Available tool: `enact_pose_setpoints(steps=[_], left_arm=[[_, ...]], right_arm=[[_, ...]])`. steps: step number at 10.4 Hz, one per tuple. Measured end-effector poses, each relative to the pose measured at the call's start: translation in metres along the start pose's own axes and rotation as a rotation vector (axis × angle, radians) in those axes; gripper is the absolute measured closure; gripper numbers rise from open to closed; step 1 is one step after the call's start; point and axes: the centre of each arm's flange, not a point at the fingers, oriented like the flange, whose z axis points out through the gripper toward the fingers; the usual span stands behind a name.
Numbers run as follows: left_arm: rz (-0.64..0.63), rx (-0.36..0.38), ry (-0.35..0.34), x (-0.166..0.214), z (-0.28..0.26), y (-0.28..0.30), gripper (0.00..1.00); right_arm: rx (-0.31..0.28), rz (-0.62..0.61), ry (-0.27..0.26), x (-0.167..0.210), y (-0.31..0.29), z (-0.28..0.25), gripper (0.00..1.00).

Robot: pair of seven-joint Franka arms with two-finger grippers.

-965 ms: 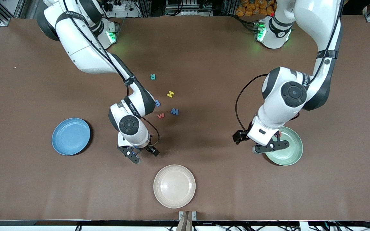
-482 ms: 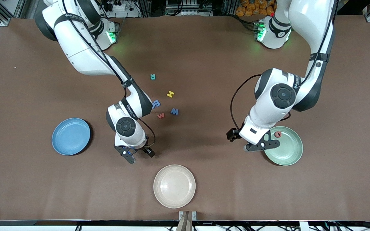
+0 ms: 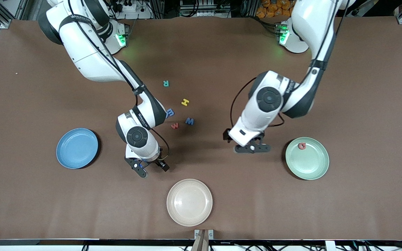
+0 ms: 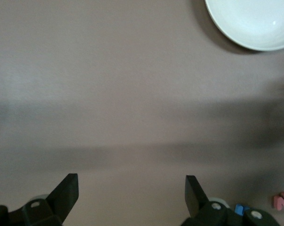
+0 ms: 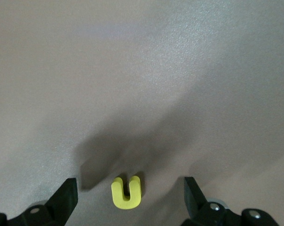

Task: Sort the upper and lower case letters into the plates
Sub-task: 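Grasp the yellow u with the right gripper while the left gripper lifts, then carry the yellow u to the blue plate while the left gripper reaches letters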

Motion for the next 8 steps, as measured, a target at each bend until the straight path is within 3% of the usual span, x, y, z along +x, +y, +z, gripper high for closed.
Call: enact_pose_setpoints(steps=[1,3,6,8], left_arm=[[0.013,0.002,-0.005,-0.005,0.006,0.008,0.00],[0.045,-0.004,-0.001,-0.017,0.011,0.027,0.00],[0.142,-0.033,0.089,-0.036,0.015,0.067,0.00],[0.225,-0.041,0.136,-0.052,0.030,0.091,0.00]], right_arm=[[0.011,-0.001,0.003,-0.001,-0.002,-0.001,0.01],[0.032,-0.006,0.007,-0.004,-0.004,-0.002,0.30],[0.042,-0.013,0.012,-0.006,-0.006,-0.007,0.73],[0.040,-0.014,0.011,-0.007,-0.006,-0.005,0.74]])
